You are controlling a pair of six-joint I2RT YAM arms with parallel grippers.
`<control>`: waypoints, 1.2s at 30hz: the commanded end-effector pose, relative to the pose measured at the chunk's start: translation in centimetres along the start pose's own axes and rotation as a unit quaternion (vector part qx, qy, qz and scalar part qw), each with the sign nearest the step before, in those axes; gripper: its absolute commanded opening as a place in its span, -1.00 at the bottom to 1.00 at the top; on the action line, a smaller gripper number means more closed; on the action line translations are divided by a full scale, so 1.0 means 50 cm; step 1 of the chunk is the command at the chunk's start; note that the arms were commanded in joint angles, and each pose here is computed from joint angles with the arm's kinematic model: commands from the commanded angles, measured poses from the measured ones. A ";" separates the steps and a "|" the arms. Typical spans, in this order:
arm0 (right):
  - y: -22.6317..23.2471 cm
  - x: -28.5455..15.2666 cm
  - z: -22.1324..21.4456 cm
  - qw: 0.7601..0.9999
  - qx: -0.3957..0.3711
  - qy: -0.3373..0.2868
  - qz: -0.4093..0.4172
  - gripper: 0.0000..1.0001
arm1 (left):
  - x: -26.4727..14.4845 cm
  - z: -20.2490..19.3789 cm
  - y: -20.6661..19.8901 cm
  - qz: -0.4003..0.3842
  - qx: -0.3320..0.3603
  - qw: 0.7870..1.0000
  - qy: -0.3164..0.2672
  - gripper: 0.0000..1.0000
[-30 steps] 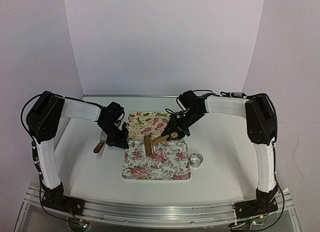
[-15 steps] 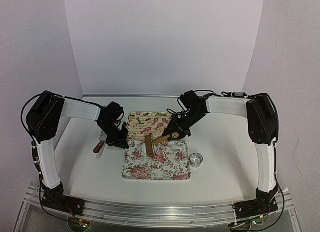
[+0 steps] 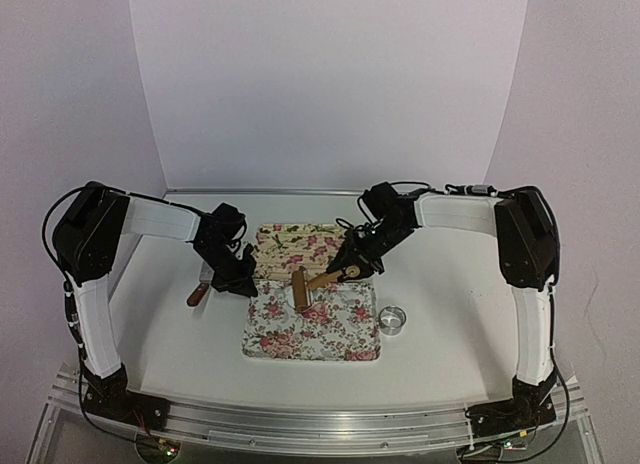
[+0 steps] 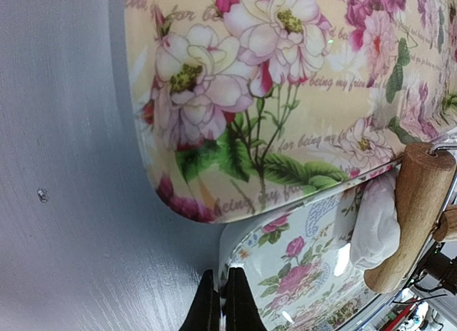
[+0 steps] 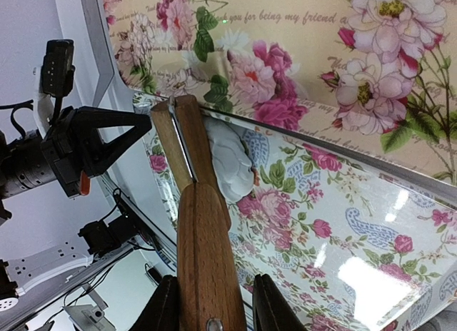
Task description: Roll out the dumpling wrappers from the dough
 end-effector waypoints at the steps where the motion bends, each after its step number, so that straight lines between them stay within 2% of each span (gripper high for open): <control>1: -0.459 -0.062 -0.148 0.840 0.165 0.069 -0.512 -1.00 | 0.001 0.012 0.149 0.141 -0.049 0.989 -0.009 -1.00; 36: -0.490 -0.091 -0.171 0.823 0.161 0.077 -0.540 -1.00 | -0.002 0.016 0.153 0.140 -0.060 0.988 -0.013 -1.00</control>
Point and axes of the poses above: each gripper's point midway between its finger pads, its own x axis out along the fingers, its own y axis along the line the jaws close on, z = x × y, the point moved 3 cm from there along -x, back along the fingers, and after that the axes turned 5 degrees about -x, right-handed, at the moved point
